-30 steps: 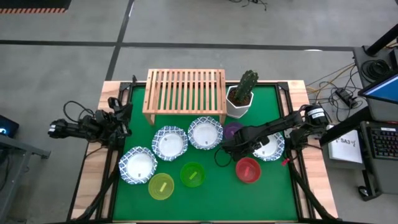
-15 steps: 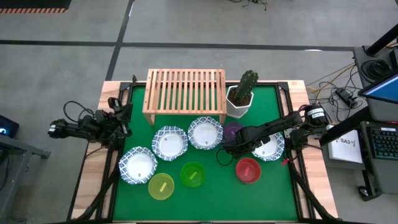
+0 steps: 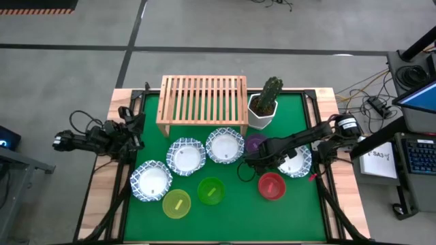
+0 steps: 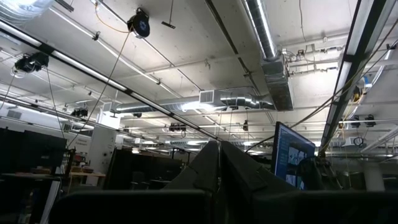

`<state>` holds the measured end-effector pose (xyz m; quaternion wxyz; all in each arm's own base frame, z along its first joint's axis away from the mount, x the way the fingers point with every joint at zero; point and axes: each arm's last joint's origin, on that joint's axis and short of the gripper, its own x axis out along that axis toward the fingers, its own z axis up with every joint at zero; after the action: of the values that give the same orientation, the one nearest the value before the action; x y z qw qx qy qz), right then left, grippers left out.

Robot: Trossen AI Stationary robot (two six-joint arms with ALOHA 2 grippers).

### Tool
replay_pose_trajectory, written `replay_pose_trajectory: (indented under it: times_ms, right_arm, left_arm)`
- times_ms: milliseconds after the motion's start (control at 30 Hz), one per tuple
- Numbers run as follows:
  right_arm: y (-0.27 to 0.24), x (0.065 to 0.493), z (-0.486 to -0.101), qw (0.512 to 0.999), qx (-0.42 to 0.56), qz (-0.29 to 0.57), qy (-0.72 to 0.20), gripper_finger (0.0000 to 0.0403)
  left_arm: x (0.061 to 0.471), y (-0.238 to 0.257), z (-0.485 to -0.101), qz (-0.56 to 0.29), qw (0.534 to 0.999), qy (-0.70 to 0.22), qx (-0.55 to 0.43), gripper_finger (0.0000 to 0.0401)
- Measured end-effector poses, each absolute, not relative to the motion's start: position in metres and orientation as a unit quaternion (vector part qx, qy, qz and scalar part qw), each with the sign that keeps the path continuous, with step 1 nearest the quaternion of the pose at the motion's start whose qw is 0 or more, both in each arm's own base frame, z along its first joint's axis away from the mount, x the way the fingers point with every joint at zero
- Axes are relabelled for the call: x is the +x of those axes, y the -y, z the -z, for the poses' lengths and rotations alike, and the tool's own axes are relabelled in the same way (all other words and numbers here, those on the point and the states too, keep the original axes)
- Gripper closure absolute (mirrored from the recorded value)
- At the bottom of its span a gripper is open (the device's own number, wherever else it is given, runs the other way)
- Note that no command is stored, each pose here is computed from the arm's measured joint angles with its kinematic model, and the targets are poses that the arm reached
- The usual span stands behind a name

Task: Place and stack bowls onto a shelf
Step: Put the right white patterned bowl on the shelf

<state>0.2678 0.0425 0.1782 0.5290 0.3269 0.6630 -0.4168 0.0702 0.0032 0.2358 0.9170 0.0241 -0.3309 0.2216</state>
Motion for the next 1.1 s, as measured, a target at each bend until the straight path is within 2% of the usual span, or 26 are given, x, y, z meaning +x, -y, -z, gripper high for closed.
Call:
replay_pose_trajectory:
  times_ms: [167,400,567,767,967,1100]
  right_arm:
    - [-0.045,0.271,-0.209,0.531,0.322,0.373,-0.689,0.0390]
    - [-0.046,0.282,-0.284,0.587,0.324,0.315,-0.671,0.0390]
    - [-0.049,0.296,-0.335,0.669,0.347,0.241,-0.611,0.0390]
    - [-0.051,0.315,-0.385,0.795,0.326,0.139,-0.493,0.0390]
    - [-0.051,0.334,-0.421,0.915,0.197,0.048,-0.348,0.0390]
    - [-0.049,0.344,-0.435,0.963,0.047,0.050,-0.260,0.0390]
  left_arm:
    - [0.070,-0.003,-0.236,-0.221,0.917,0.330,0.025,0.0401]
    - [0.070,-0.003,-0.236,-0.222,0.917,0.331,0.024,0.0401]
    - [0.070,-0.003,-0.236,-0.222,0.917,0.331,0.024,0.0401]
    - [0.070,-0.003,-0.236,-0.221,0.917,0.331,0.024,0.0401]
    - [0.070,-0.003,-0.236,-0.222,0.917,0.331,0.024,0.0401]
    - [0.070,-0.003,-0.236,-0.222,0.917,0.332,0.024,0.0401]
